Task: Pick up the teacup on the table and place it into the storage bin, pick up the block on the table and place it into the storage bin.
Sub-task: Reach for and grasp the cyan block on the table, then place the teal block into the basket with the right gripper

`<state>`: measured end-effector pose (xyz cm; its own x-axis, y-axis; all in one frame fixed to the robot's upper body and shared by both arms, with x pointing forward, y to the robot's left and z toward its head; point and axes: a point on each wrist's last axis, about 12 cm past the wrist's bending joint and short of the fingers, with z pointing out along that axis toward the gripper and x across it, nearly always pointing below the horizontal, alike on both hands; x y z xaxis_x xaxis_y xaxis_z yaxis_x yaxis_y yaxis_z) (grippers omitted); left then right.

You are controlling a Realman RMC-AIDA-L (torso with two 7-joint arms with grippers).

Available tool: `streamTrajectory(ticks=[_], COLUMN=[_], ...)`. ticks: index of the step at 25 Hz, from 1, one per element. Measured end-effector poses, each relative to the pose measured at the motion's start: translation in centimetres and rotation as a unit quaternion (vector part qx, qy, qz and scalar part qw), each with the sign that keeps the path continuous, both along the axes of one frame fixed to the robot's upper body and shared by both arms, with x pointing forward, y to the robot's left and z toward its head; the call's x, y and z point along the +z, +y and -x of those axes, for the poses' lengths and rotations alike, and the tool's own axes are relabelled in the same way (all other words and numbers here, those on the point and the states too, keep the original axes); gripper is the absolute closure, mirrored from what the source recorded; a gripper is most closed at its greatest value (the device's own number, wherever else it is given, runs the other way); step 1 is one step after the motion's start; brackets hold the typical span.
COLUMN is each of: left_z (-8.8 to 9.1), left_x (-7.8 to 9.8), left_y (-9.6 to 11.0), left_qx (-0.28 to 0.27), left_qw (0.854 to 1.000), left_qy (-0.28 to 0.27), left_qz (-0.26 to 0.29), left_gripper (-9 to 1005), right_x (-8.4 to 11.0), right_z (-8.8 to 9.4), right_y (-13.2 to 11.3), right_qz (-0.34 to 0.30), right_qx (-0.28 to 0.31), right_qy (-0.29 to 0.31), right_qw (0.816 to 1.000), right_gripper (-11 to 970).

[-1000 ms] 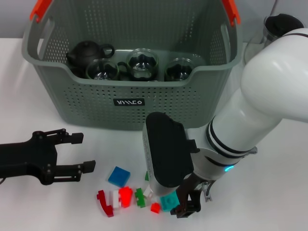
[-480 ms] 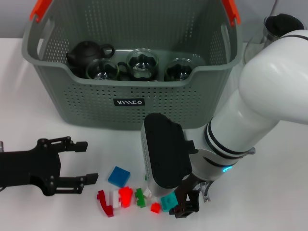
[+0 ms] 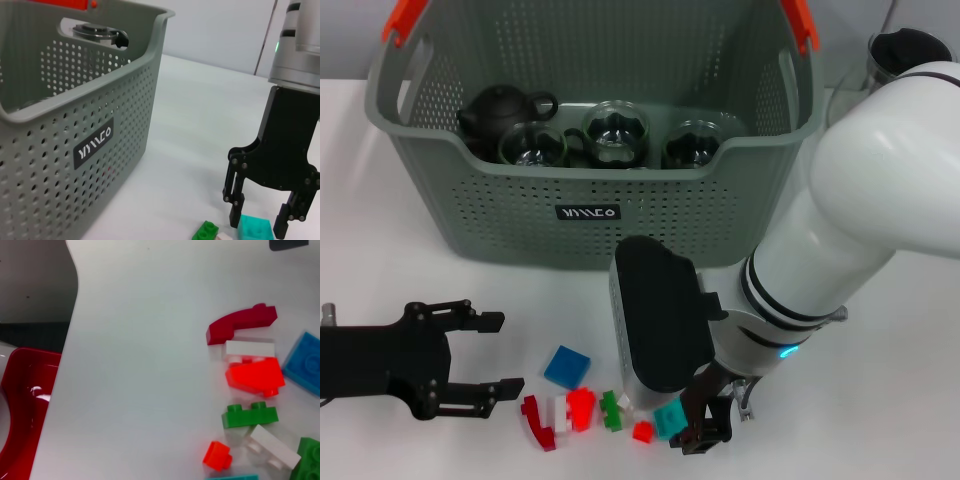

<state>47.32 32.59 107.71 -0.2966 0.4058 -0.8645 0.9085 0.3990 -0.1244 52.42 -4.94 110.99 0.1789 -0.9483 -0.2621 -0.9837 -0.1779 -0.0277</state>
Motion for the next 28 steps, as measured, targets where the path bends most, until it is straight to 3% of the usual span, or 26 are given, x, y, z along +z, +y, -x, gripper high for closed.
streamTrajectory(ticks=[24, 28], left_z=[-0.19, -0.20], left_x=[0.16, 0.17], left_y=[0.14, 0.18], left_qx=[0.010, 0.011], left_qw=[1.000, 1.000], left_qy=[-0.001, -0.001], left_qz=[0.004, 0.004], left_gripper=[168, 168], right_x=[-0.47, -0.27], right_z=[-0.04, -0.13], right_y=[0.18, 0.25], right_qz=[0.008, 0.010], right_qx=[-0.001, -0.006], right_qy=[-0.002, -0.002], right_qw=[1.000, 1.000], right_gripper=[422, 512])
